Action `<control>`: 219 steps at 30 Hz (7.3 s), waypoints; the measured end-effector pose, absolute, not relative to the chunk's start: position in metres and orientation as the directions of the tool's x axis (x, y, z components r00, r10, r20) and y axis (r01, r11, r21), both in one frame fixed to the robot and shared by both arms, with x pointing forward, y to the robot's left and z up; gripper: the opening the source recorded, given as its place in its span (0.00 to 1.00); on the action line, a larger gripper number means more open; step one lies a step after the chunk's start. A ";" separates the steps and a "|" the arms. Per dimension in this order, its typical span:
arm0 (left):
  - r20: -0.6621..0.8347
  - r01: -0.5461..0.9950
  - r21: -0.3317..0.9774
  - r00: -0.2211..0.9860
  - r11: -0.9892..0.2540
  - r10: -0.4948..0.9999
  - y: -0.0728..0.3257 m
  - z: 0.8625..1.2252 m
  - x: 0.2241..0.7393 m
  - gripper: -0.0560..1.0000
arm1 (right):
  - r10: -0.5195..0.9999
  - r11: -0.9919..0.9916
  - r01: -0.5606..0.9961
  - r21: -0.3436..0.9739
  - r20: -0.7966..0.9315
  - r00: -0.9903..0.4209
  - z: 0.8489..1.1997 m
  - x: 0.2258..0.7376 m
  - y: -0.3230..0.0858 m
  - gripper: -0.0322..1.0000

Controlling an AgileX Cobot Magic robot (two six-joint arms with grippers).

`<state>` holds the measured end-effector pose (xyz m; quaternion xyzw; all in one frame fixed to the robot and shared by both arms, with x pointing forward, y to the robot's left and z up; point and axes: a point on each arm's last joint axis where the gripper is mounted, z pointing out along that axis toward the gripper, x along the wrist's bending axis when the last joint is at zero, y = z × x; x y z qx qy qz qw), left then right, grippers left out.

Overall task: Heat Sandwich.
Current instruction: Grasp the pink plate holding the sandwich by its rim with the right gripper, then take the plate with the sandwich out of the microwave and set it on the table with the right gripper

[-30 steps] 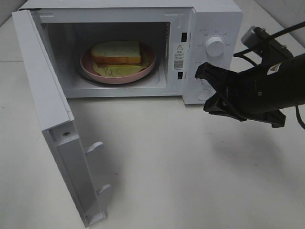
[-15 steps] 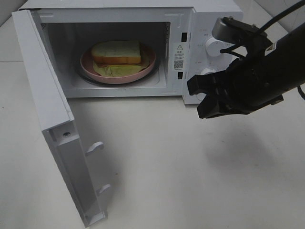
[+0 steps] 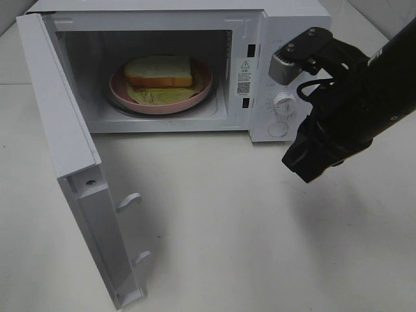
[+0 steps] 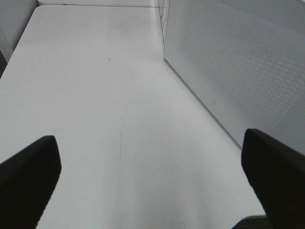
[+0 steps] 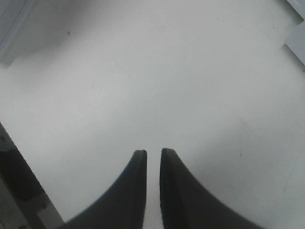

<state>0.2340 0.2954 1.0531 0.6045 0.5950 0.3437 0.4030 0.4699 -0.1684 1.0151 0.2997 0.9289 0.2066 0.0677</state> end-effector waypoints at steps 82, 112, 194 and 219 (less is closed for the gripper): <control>-0.064 0.442 0.896 0.056 0.033 0.996 0.295 1.053 0.234 0.97 | -0.154 0.968 -0.226 0.114 -0.443 -0.883 0.992 0.576 -0.062 0.83; -0.064 0.442 0.896 0.056 0.033 0.996 0.295 1.053 0.234 0.97 | -0.105 0.966 -0.204 0.156 -0.484 -0.869 0.948 0.642 -0.013 0.79; -0.064 0.442 0.896 0.056 0.033 0.996 0.295 1.053 0.234 0.97 | -0.444 0.857 -0.506 0.094 -0.362 -0.820 0.944 0.630 -0.003 0.05; -0.064 0.442 0.896 0.056 0.033 0.996 0.295 1.053 0.234 0.97 | -0.509 0.819 -0.568 0.081 -0.352 -0.785 0.961 0.579 -0.034 0.05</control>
